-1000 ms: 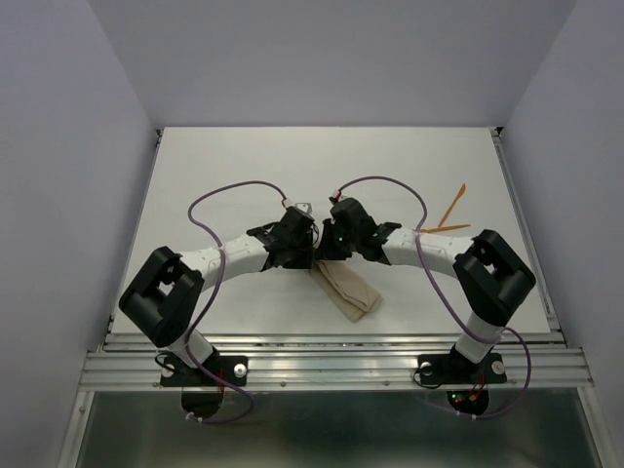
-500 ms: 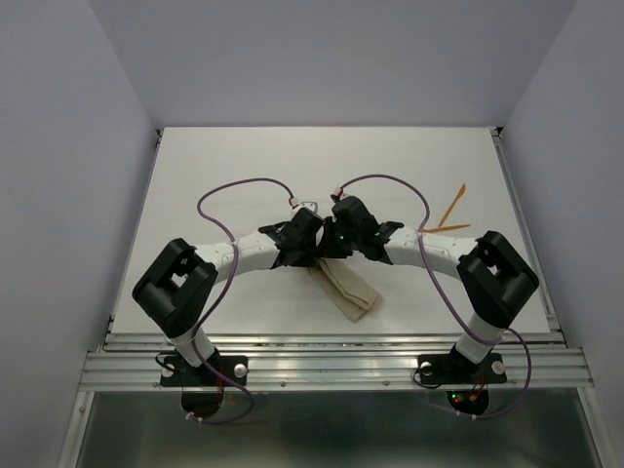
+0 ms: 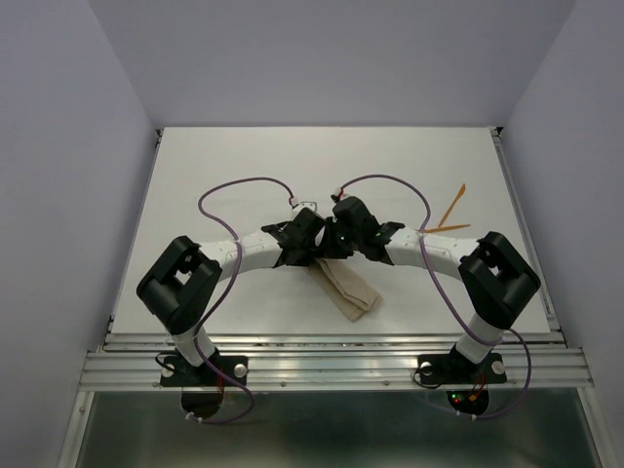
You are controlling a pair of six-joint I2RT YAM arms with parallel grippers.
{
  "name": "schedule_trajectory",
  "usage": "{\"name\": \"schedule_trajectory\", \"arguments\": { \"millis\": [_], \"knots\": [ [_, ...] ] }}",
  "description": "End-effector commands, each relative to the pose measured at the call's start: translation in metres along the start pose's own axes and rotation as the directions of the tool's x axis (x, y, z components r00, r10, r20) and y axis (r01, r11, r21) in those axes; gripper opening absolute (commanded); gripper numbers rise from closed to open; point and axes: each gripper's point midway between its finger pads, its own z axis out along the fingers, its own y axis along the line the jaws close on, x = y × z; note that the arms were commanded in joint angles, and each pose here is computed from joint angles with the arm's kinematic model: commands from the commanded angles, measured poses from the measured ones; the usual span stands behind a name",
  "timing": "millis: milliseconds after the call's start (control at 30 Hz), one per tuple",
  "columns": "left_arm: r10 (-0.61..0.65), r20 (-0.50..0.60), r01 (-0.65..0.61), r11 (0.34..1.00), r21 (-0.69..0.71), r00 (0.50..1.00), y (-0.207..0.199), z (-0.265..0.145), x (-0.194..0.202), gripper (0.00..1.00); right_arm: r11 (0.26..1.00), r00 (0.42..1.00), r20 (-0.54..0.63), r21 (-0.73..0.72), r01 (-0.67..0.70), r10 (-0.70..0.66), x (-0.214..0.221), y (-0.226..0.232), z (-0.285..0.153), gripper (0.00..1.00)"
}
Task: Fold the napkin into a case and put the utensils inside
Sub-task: Stuff the top corner of the smaller-rectangle-folded napkin into the folded napkin.
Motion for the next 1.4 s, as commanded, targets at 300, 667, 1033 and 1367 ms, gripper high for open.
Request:
{"name": "schedule_trajectory", "arguments": {
  "millis": [300,667,1033,1367],
  "knots": [
    [-0.089,-0.012,0.089,0.982,0.168,0.996,-0.012,-0.016,-0.014,0.00,0.994,0.990,-0.101,0.036,0.101,-0.097,0.022,-0.021,0.004,0.01],
    [-0.183,-0.043,0.188,0.950,0.250,0.982,-0.002,-0.020,-0.015,0.00,0.990,0.979,-0.173,0.076,0.118,-0.103,0.038,-0.037,0.022,0.01],
    [-0.182,-0.056,0.190,0.916,0.353,0.982,-0.015,-0.030,-0.021,0.00,0.982,0.976,-0.194,0.142,0.127,-0.098,0.030,-0.043,0.036,0.01],
    [-0.190,-0.069,0.202,0.918,0.342,0.979,-0.008,-0.026,-0.021,0.00,0.983,0.980,-0.081,0.016,0.183,-0.181,0.003,-0.010,0.012,0.21]
  ]
}}
